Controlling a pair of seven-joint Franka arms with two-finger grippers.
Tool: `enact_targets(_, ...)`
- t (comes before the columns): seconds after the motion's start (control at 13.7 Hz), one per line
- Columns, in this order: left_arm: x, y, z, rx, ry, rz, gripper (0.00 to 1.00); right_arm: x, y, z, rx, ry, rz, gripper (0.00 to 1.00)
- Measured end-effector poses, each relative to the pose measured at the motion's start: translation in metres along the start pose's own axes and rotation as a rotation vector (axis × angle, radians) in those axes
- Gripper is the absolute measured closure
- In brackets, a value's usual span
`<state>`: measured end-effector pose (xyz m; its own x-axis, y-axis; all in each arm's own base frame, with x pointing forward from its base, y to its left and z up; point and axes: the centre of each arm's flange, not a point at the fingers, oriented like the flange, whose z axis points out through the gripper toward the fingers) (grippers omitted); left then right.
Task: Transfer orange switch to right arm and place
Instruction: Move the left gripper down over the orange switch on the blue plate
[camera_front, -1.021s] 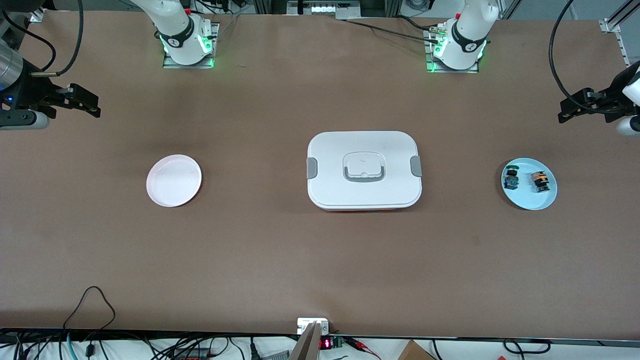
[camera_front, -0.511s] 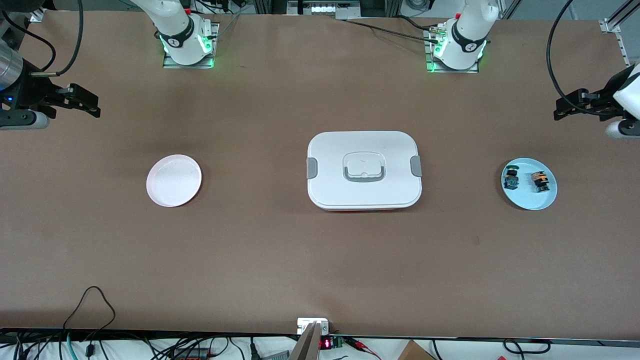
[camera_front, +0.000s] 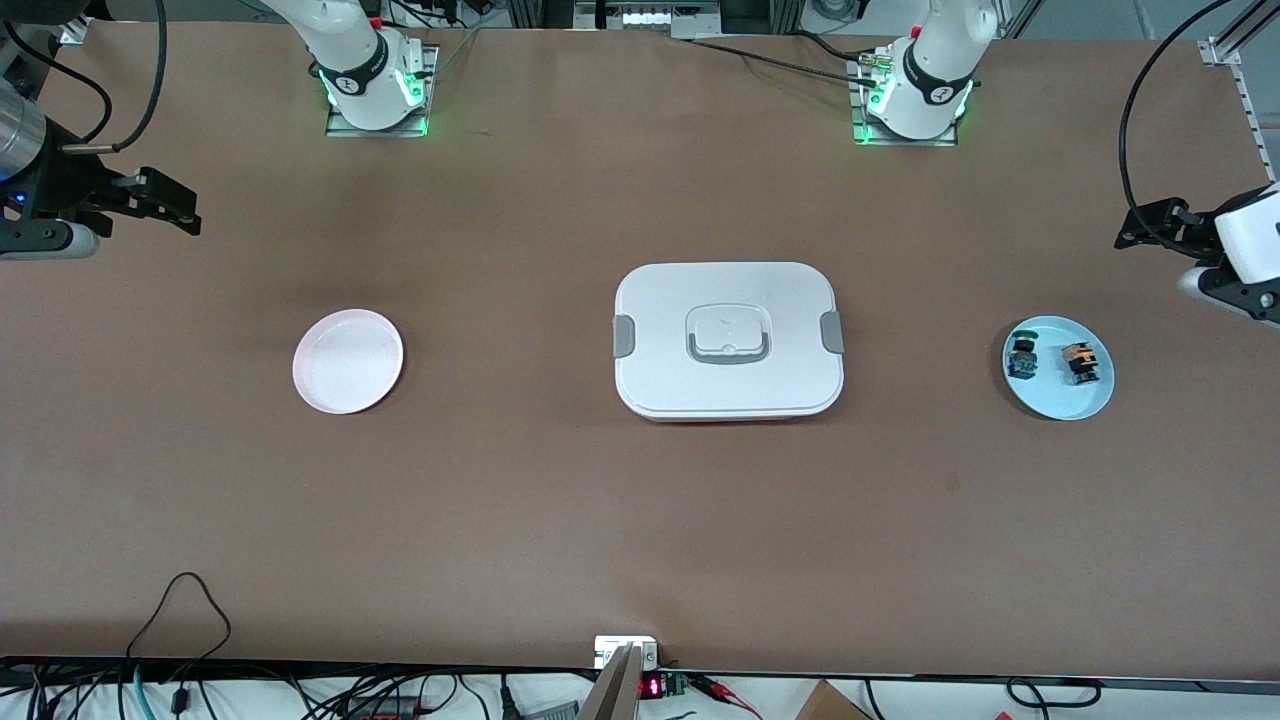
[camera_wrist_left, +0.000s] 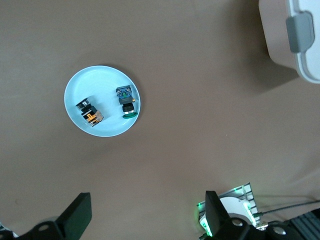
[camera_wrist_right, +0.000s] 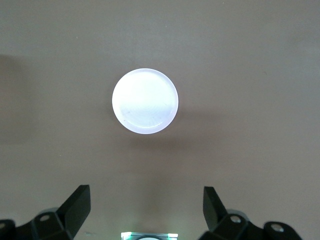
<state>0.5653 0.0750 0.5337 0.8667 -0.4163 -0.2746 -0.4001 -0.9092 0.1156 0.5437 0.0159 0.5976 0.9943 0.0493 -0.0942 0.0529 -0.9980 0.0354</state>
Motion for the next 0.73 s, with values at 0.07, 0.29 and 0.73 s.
enact_targets(0.07, 0.000, -0.002, 0.005, -0.006, -0.009, 0.037, 0.00, 0.000, 0.000, 0.000, 0.000, 0.000, 0.000, 0.00)
enact_targets(0.29, -0.002, -0.017, 0.027, -0.002, -0.023, 0.200, 0.00, 0.000, 0.000, 0.000, 0.000, 0.000, 0.000, 0.00)
enact_targets(0.73, 0.009, -0.057, 0.122, 0.087, -0.042, 0.557, 0.00, 0.000, 0.001, 0.000, 0.000, -0.001, 0.002, 0.00)
